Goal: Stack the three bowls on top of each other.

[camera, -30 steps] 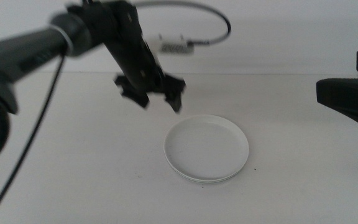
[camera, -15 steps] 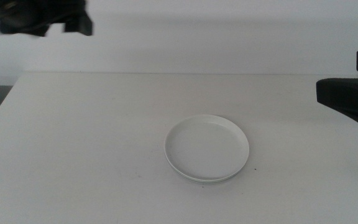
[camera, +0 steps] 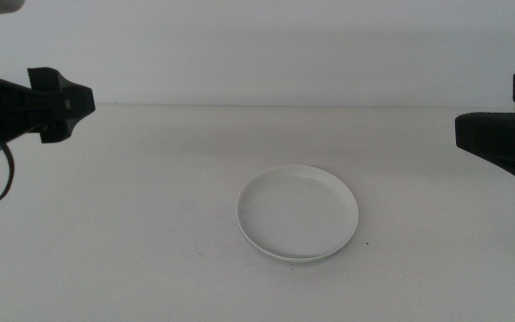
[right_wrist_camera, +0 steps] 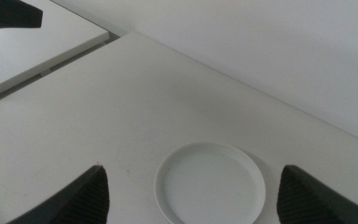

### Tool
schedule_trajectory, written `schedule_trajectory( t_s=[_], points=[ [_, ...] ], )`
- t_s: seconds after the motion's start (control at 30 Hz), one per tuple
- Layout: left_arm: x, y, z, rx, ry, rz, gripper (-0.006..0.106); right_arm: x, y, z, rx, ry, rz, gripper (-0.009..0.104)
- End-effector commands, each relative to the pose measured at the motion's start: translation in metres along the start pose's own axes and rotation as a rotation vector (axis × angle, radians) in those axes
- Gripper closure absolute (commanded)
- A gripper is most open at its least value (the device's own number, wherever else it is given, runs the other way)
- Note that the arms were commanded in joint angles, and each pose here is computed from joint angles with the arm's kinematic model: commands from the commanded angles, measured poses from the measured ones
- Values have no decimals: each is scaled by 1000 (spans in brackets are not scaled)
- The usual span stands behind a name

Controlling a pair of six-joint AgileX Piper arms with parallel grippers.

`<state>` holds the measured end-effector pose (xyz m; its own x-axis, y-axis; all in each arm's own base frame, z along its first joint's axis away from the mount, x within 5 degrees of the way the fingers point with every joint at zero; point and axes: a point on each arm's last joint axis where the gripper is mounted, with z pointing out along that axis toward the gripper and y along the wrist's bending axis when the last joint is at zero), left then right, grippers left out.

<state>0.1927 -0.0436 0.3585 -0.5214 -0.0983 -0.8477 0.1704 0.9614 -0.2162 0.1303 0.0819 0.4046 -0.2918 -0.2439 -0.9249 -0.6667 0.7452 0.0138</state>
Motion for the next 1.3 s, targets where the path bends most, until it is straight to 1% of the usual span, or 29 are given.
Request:
schedule_trajectory(
  t_s=[0.0, 0.07, 0.13, 0.47, 0.5, 0.57, 0.63, 0.73, 0.83, 0.9, 1.0, 1.2, 1.27],
  points=[
    [3, 0, 0, 3, 21, 8, 7, 0, 0, 0, 1, -8, -1, 9],
    [7, 0, 0, 7, 61, 7, 7, 0, 0, 0, 1, -8, -1, 9],
    [7, 0, 0, 7, 63, 7, 7, 0, 0, 0, 1, -8, -1, 9],
    [0, 0, 0, 6, -17, 7, 7, 0, 0, 0, 1, -8, -1, 9],
    [-1, 0, 0, 6, -21, 7, 7, 2, 1, 1, -11, -10, 18, 9],
    [-1, 0, 0, 6, -26, 7, 7, 4, 0, 2, -1, -26, 71, 9],
    [-1, 0, 0, 6, -28, 7, 7, 14, -5, 0, 76, -30, 154, 9],
    [-1, 0, 0, -1, -28, 18, 7, 32, -13, -10, 225, -59, 203, 9],
    [-1, 1, 0, -4, -28, 23, 7, 45, -16, -19, 307, -100, 215, 9],
    [-2, 1, 0, -4, -35, 22, 7, 49, -17, -23, 341, -118, 215, 9],
    [-2, 1, 0, -7, -39, 28, 7, 49, -20, -25, 373, -130, 224, 9],
    [-3, 2, 0, -15, -49, 43, 7, 47, -18, -25, 345, -166, 265, 9],
    [-4, 2, 0, -15, -56, 43, 7, 45, -18, -25, 344, -173, 241, 9]
  ],
)
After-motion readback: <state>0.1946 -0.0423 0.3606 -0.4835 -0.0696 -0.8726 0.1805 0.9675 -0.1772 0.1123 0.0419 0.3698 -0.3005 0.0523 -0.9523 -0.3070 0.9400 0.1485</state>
